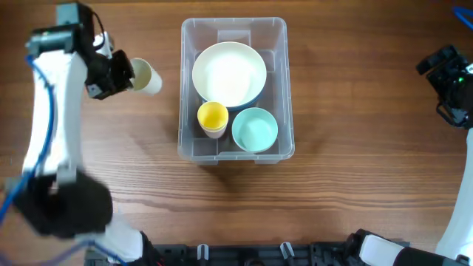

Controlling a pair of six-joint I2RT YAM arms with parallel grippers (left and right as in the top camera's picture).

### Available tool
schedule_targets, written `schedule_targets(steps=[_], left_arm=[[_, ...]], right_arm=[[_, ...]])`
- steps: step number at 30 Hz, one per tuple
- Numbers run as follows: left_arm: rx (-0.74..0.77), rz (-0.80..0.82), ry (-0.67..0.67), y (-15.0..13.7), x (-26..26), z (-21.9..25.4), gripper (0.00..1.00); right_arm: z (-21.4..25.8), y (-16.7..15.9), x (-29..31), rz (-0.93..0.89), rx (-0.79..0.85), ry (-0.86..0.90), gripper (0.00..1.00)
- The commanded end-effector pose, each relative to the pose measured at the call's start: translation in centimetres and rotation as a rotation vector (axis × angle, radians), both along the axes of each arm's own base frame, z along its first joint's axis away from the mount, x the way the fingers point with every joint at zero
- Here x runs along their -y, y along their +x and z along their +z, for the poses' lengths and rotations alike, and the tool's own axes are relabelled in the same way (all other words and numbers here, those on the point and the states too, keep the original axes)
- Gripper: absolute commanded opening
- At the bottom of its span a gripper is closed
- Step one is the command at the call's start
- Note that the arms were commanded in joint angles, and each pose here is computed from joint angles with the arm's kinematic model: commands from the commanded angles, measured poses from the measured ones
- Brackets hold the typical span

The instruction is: Pack container

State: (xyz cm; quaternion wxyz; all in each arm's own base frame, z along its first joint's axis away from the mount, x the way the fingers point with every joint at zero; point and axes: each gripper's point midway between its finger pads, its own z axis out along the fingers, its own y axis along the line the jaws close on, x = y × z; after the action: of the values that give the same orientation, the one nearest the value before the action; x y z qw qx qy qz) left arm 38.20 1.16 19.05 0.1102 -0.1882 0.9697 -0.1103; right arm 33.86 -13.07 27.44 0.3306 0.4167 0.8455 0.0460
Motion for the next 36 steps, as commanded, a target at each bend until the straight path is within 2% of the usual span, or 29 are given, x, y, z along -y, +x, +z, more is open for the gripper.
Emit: schedule_targets(steps=[1, 3, 6, 8, 11, 16, 17, 18, 19, 20, 21, 22, 23, 26, 28, 30, 32, 36], left_arm=[[0.169, -0.132, -0.014, -3.7, 5.6, 7.4, 0.04], [0.213, -0.239, 0.0, -5.4, 9.0, 8.9, 0.04], [0.197, -0.31, 0.073, -5.9, 12.1, 8.1, 0.04], [0.116, -0.344, 0.092, -5.4, 14.1, 5.4, 0.04], [0.011, -0.327, 0.152, -4.8, 13.8, 2.2, 0.04], [-0.158, -0.326, 0.169, -4.5, 14.5, -2.8, 0.04], [-0.176, -0.332, 0.169, -4.5, 14.7, -3.4, 0.08], [-0.18, -0.337, 0.171, -4.5, 14.9, -3.6, 0.46], [-0.173, -0.337, 0.169, -4.5, 14.9, -3.3, 0.56], [-0.158, -0.334, 0.167, -4.5, 14.8, -2.7, 0.84], [-0.126, -0.323, 0.159, -4.5, 14.5, -1.4, 0.94], [-0.091, -0.31, 0.152, -4.4, 14.1, -0.1, 1.0], [-0.014, -0.272, 0.135, -4.1, 13.0, 2.7, 1.0], [0.103, -0.116, 0.13, -3.8, 9.0, 6.7, 1.0], [0.163, 0.061, 0.145, -3.9, 3.4, 8.9, 1.0], [0.155, 0.23, 0.233, -4.2, -2.8, 9.1, 1.0], [0.146, 0.319, 0.254, -4.3, -6.5, 8.9, 1.0], [0.125, 0.409, 0.228, -5.1, -9.3, 8.6, 1.0]], right_arm=[[0.1, 0.1, 0.3, -0.015, 0.0, -0.005, 1.0], [0.1, 0.1, 0.3, -0.014, 0.0, -0.006, 1.0], [0.1, 0.1, 0.3, -0.015, 0.0, -0.005, 1.0], [0.1, 0.1, 0.3, -0.014, 0.0, -0.005, 1.0], [0.1, 0.1, 0.3, -0.014, 0.0, -0.005, 1.0], [0.1, 0.1, 0.3, -0.015, 0.0, -0.005, 1.0], [0.1, 0.1, 0.3, -0.014, 0.0, -0.006, 1.0], [0.1, 0.1, 0.3, -0.014, 0.0, -0.006, 1.0], [0.1, 0.1, 0.3, -0.014, 0.0, -0.005, 1.0], [0.1, 0.1, 0.3, -0.015, 0.0, -0.005, 1.0], [0.1, 0.1, 0.3, -0.014, 0.0, -0.005, 1.0], [0.1, 0.1, 0.3, -0.015, 0.0, -0.005, 0.99], [0.1, 0.1, 0.3, -0.014, 0.0, -0.005, 1.0], [0.1, 0.1, 0.3, -0.014, 0.0, -0.005, 1.0], [0.1, 0.1, 0.3, -0.015, 0.0, -0.005, 1.0], [0.1, 0.1, 0.3, -0.014, 0.0, -0.005, 1.0], [0.1, 0.1, 0.3, -0.014, 0.0, -0.005, 1.0], [0.1, 0.1, 0.3, -0.015, 0.0, -0.005, 1.0]])
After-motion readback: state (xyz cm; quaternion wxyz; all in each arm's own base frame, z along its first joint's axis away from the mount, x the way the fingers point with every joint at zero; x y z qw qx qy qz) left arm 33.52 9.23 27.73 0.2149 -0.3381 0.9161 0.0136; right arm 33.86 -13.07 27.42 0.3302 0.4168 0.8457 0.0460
